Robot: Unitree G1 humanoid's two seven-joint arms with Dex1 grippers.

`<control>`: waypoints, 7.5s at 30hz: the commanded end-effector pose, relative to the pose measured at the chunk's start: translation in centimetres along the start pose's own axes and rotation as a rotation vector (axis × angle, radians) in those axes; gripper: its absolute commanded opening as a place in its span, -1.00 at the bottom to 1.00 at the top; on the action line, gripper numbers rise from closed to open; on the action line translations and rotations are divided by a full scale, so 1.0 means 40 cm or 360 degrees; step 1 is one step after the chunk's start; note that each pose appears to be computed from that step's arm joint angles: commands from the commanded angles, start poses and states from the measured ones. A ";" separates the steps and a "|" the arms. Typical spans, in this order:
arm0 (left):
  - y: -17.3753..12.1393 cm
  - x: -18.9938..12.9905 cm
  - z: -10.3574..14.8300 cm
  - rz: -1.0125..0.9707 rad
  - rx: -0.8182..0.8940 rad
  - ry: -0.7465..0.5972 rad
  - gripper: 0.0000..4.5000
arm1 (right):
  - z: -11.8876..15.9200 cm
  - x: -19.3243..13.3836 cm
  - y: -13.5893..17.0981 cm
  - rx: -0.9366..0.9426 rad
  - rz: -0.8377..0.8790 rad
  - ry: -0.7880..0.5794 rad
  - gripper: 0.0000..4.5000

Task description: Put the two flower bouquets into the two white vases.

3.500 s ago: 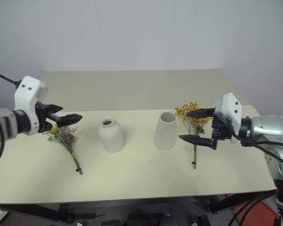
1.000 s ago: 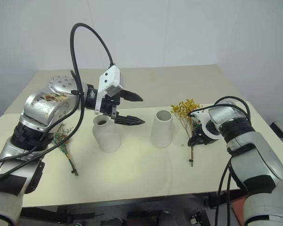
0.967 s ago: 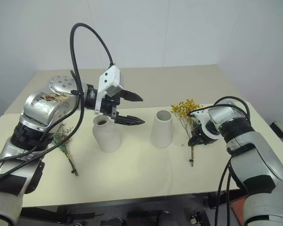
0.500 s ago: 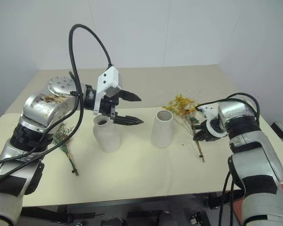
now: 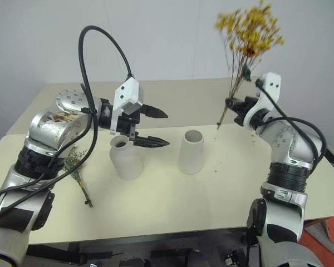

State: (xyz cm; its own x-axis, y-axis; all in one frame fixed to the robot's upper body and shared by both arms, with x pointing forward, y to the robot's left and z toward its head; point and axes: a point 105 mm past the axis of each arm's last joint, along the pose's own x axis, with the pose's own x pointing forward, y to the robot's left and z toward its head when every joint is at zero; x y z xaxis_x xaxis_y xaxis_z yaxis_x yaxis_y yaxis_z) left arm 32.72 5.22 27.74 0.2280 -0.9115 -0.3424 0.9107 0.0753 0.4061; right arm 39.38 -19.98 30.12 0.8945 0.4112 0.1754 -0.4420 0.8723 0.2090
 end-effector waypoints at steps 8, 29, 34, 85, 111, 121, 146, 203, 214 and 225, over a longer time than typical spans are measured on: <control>0.000 -0.009 0.018 0.0021 0.0065 -0.0012 1.00 | 0.077 -0.028 0.137 -0.0080 0.0397 -0.0197 -0.99; 0.003 -0.012 0.018 0.0033 0.0057 -0.0008 1.00 | -0.068 -0.071 0.206 -0.0218 0.0517 0.0063 -0.99; 0.003 -0.015 0.019 0.0037 0.0060 -0.0008 1.00 | -0.093 -0.065 0.198 -0.0272 0.0479 0.0100 -0.99; -0.099 -0.349 -0.129 0.0839 -0.0662 0.0444 1.00 | -0.161 -0.218 0.309 -0.0619 0.1168 0.0505 0.98; -0.080 -0.378 -0.378 0.1692 -0.1862 0.1005 1.00 | -0.181 -0.199 0.297 -0.0714 0.1104 0.0519 0.98; -0.077 -0.308 -0.426 0.2165 -0.2223 0.1073 1.00 | -0.175 -0.213 0.292 -0.0718 0.1066 0.0519 0.98; -0.056 -0.293 -0.372 0.2191 -0.2133 0.0926 1.00 | -0.181 -0.211 0.291 -0.0712 0.1071 0.0535 0.98; 0.019 -0.354 -0.359 0.2339 -0.1927 0.0795 -0.97 | -0.180 -0.206 0.287 -0.0745 0.1084 0.0515 1.00; 0.166 -0.314 -0.181 0.2012 -0.0962 0.0100 -0.97 | -0.170 -0.202 0.283 -0.0759 0.1032 0.0463 1.00; 0.142 -0.309 -0.048 0.1238 -0.0656 -0.0506 -0.97 | -0.161 -0.211 0.281 -0.0802 0.1006 0.0454 1.00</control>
State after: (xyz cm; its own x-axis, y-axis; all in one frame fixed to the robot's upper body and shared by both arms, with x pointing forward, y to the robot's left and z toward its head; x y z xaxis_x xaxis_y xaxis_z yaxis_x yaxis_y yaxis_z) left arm 36.92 17.40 30.51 0.8329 -0.5476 0.0801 0.5471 0.8365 0.0299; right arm 27.71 -11.77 23.51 0.4880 0.8531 -0.1846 -0.8626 0.4390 -0.2513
